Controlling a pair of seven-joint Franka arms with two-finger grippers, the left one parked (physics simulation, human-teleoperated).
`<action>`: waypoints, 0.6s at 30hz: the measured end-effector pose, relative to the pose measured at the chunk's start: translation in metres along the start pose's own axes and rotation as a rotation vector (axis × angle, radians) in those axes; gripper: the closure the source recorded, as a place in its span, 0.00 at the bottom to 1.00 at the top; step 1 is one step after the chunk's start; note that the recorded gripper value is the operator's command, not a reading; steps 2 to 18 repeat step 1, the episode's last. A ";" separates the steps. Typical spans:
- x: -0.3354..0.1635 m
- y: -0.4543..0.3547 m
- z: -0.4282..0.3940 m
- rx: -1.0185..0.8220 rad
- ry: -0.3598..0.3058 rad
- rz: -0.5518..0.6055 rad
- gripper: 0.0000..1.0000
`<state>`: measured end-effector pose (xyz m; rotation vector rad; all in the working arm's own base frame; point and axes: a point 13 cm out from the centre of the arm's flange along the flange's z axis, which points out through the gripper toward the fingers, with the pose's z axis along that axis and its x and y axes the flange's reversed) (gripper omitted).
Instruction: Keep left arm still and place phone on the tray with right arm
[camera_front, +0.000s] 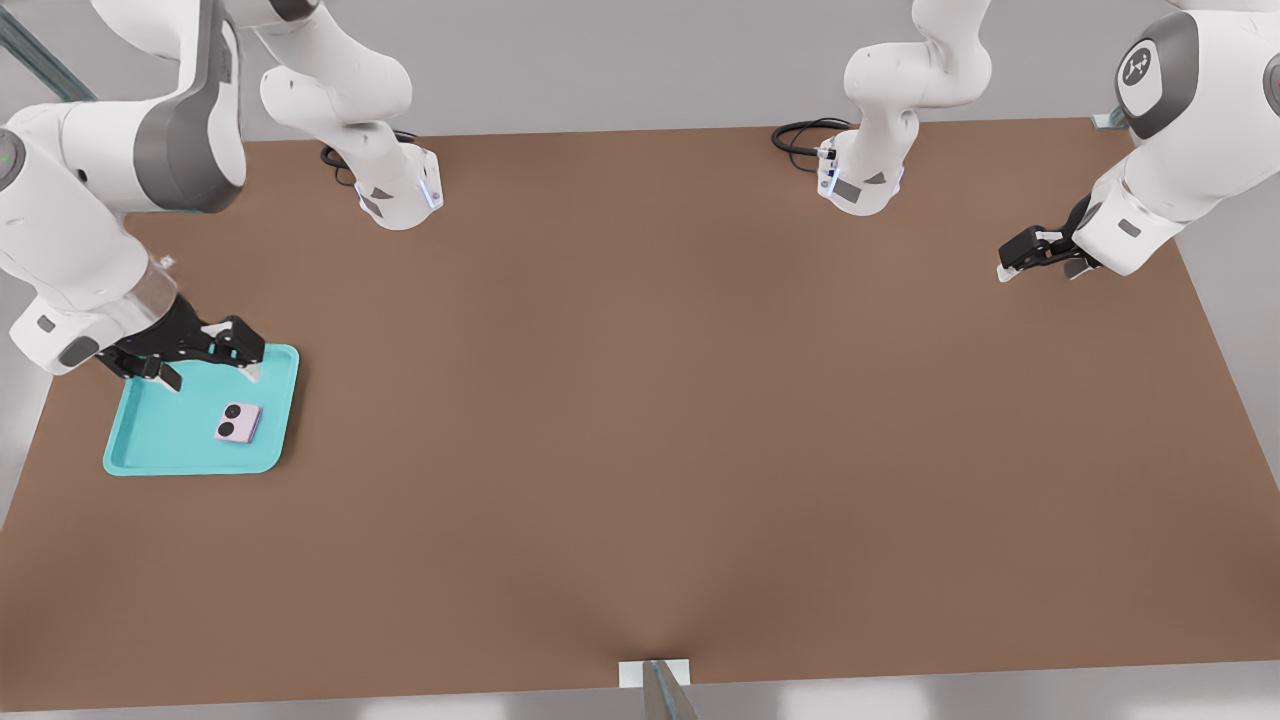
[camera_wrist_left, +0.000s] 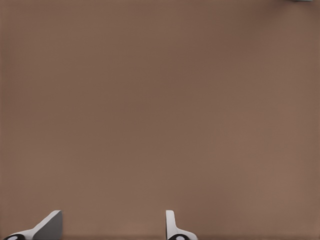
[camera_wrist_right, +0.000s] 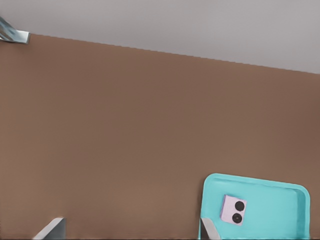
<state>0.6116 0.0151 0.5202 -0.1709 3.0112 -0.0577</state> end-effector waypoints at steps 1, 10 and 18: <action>0.006 -0.006 0.004 -0.002 0.023 0.012 0.00; 0.006 -0.006 0.004 -0.002 0.023 0.012 0.00; 0.006 -0.006 0.004 -0.002 0.023 0.012 0.00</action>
